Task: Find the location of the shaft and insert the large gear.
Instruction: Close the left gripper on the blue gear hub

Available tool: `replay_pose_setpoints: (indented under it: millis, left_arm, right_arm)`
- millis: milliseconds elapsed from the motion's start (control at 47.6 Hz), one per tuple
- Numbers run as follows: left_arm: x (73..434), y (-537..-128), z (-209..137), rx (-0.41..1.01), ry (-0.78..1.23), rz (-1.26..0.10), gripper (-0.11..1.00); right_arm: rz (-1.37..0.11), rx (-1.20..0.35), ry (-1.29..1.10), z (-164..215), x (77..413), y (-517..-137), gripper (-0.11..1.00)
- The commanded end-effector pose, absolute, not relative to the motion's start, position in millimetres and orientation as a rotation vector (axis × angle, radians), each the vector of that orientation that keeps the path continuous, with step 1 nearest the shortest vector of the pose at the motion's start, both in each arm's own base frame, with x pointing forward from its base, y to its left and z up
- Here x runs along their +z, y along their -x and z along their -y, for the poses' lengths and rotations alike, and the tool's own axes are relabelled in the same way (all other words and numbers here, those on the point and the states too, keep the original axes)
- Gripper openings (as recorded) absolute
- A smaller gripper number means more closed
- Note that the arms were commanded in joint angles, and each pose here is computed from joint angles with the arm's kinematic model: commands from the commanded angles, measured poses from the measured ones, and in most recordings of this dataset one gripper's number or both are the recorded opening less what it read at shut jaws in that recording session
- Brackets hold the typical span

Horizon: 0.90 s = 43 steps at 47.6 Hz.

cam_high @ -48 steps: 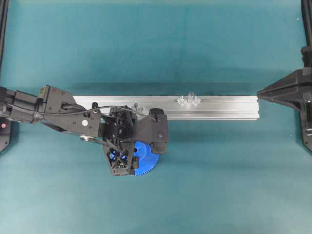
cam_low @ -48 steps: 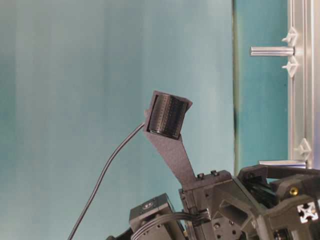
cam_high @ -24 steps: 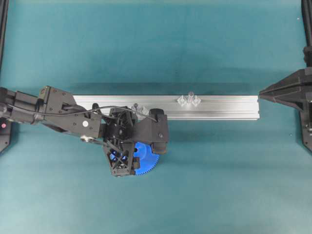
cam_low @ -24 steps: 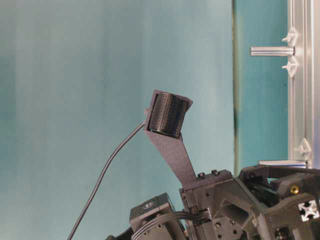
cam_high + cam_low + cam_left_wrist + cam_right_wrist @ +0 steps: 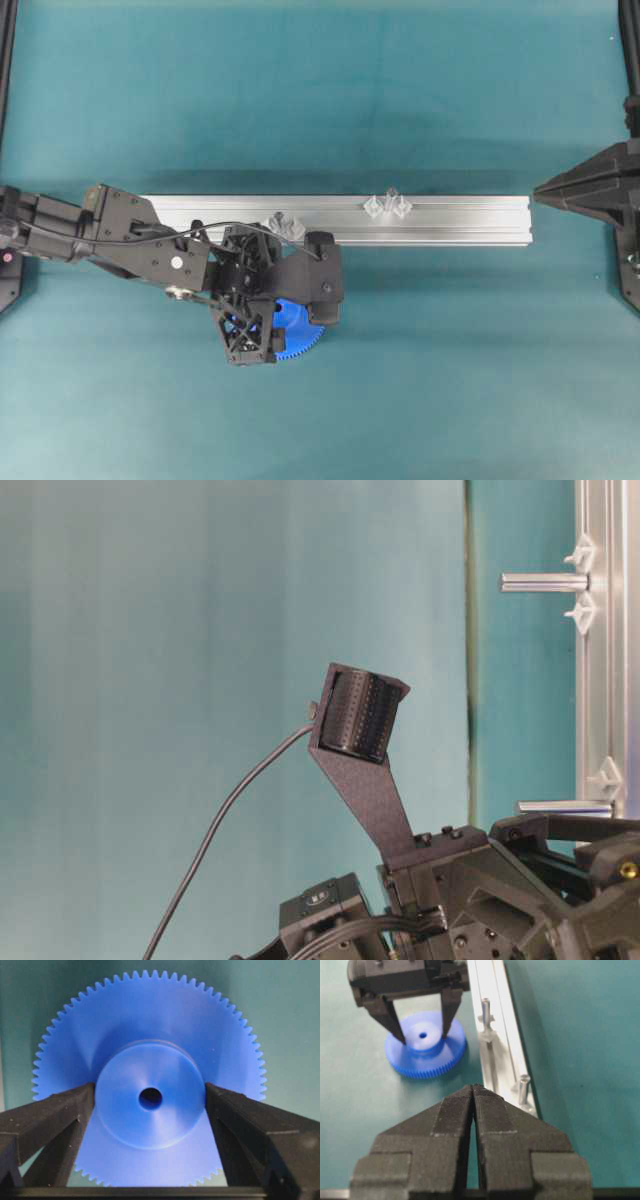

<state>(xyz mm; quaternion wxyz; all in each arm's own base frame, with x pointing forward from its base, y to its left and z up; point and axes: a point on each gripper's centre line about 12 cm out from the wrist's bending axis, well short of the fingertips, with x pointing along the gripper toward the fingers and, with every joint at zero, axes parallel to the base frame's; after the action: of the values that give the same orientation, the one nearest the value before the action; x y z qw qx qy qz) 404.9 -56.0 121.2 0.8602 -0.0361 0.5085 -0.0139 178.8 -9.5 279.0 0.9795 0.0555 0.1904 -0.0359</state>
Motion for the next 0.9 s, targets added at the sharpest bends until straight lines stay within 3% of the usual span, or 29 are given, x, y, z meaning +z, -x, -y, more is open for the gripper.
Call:
replay_pose_setpoints:
  millis: [0, 231, 378, 881]
  left_arm:
    - [124, -406, 57, -0.03, 0.075, -1.064, 0.93]
    - [125, -405, 57, -0.028, 0.073, -1.079, 0.88]
    - [127, -406, 57, -0.027, 0.072, -1.088, 0.72]
    - [148, -411, 57, -0.034, 0.075, -1.034, 0.72]
  right_arm:
    - [-0.369, -0.075, -0.122, 10, 284, -180, 0.08]
    - [-0.366, -0.074, -0.122, 10, 284, -179, 0.08]
    - [-0.368, -0.074, -0.122, 10, 284, -179, 0.08]
    - [-0.354, -0.074, -0.122, 10, 285, -176, 0.08]
